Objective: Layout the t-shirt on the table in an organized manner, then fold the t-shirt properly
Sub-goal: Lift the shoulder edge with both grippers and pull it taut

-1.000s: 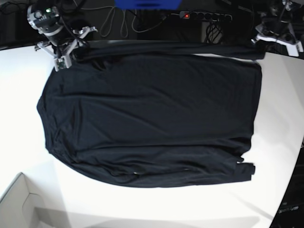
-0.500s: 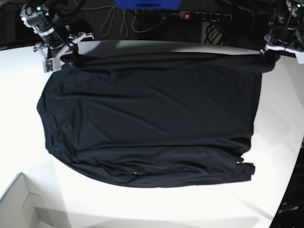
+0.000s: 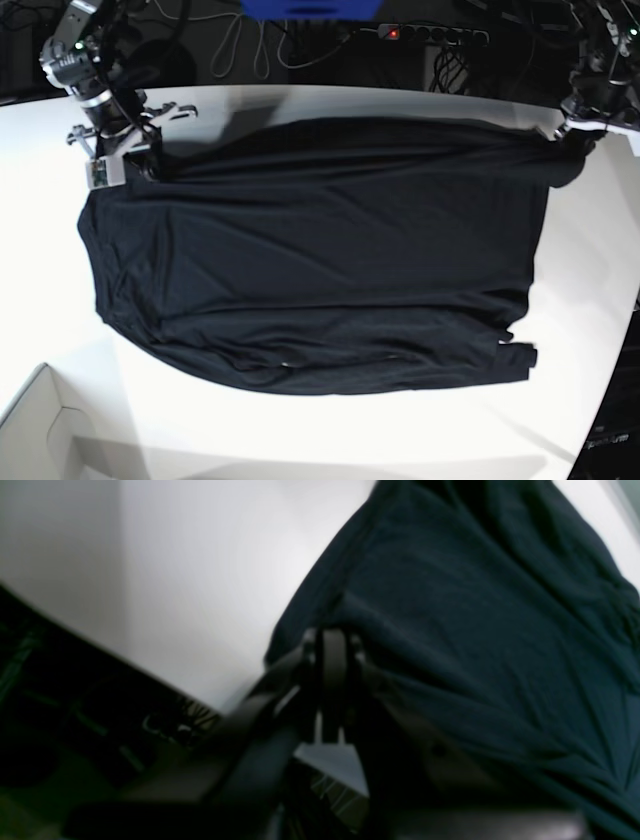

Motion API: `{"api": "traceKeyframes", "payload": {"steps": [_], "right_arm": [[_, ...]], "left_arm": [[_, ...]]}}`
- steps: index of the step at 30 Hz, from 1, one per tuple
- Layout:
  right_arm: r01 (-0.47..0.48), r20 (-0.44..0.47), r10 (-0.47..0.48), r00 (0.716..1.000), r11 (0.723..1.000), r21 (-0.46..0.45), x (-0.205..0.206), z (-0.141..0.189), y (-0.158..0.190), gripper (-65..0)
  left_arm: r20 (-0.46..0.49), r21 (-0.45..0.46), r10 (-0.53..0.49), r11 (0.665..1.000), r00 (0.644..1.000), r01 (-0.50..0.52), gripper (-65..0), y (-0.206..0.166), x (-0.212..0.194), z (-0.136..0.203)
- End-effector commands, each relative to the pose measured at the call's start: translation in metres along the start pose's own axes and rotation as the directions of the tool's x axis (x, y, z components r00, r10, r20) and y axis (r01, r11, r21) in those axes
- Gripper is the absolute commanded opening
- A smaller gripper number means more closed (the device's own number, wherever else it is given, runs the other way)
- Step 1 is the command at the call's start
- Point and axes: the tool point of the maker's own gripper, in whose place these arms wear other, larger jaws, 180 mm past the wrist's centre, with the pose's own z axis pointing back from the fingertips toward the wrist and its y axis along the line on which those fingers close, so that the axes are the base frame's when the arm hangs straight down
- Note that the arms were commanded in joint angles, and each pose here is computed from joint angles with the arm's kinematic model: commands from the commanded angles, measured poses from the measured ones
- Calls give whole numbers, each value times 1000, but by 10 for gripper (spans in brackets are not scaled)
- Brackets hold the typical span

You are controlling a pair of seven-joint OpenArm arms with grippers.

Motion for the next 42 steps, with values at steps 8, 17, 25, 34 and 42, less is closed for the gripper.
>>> {"api": "traceKeyframes", "payload": {"steps": [8, 17, 25, 34, 42], "right_arm": [[0, 71, 0, 997, 1000, 2, 21, -5, -2, -650], [23, 28, -23, 999, 1000, 11, 4, -10, -3, -650], [6, -6, -6, 1000, 1000, 24, -5, -16, -9, -650], [-17, -78, 27, 997, 992, 128, -27, -33, 12, -650], [-12, -107, 27, 994, 990, 142, -37, -36, 13, -650]], "left_arm": [[18, 7, 18, 1000, 1000, -18, -648, 6, 5, -5], [9, 9, 43, 999, 999, -43, -648, 11, 2, -14], [-26, 18, 97, 995, 995, -97, -648, 22, -7, -33], [-37, -2, 161, 987, 986, -161, -648, 18, -9, -56], [-41, -11, 149, 989, 988, -149, -648, 16, -5, -61]]}}
